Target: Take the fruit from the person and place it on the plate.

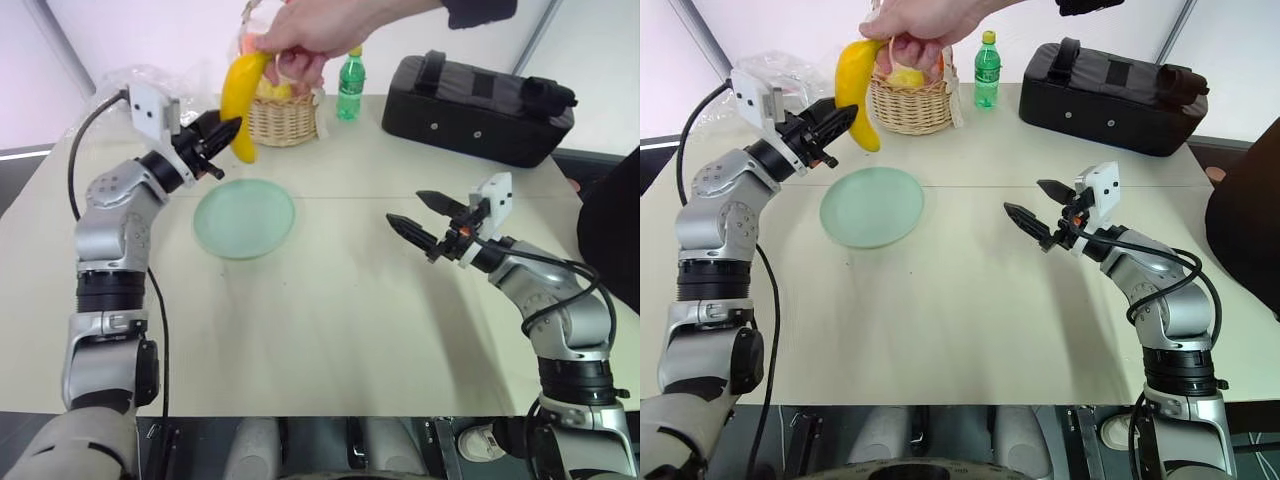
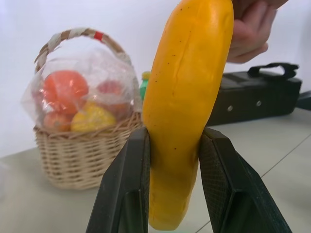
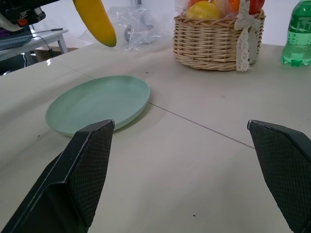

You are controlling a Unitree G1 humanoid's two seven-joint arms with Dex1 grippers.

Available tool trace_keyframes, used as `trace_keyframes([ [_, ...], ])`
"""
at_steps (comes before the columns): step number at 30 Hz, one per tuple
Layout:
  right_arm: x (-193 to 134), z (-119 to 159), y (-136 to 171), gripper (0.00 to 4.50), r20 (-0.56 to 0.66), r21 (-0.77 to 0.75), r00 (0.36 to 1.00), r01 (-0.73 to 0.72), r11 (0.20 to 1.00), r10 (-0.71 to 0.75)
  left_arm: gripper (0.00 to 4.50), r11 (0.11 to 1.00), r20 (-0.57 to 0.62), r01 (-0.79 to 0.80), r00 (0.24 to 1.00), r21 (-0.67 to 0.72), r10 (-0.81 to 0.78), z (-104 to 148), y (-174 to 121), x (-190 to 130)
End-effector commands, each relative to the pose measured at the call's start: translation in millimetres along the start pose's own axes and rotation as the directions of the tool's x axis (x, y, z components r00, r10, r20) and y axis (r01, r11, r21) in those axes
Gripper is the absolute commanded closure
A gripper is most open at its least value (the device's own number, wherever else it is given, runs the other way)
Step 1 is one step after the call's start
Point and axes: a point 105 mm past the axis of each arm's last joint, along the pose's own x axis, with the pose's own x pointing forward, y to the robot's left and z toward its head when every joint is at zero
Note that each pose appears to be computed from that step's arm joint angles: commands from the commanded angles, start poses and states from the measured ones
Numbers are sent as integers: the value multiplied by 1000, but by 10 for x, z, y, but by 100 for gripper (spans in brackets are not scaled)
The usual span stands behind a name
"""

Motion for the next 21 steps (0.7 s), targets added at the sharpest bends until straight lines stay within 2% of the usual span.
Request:
trace_keyframes([
  [1, -11, 96, 41, 0, 37, -37, 999, -11, 999, 13, 360, 997, -170, 32, 985, 73, -20, -166, -53, -146],
  [3, -5, 81, 41, 0, 35, -35, 999, -12, 999, 13, 360, 992, -280, 83, 959, 95, -54, -348, -147, -245],
  [7, 6, 67, 42, 0, 32, -32, 999, -13, 999, 14, 360, 970, -404, 154, 912, 187, -67, -519, -211, -354],
  [10, 12, 62, 50, 0, 31, -32, 999, -16, 999, 17, 360, 959, -433, 153, 901, 240, -35, -577, -174, -361],
  [14, 6, 60, 44, 0, 31, -32, 999, -11, 999, 12, 360, 957, -452, 163, 891, 238, -39, -635, -165, -355],
  [21, -21, 57, 39, 0, 30, -32, 1000, 2, 999, -1, 10, 964, -429, 151, 902, 220, -43, -592, -155, -329],
])
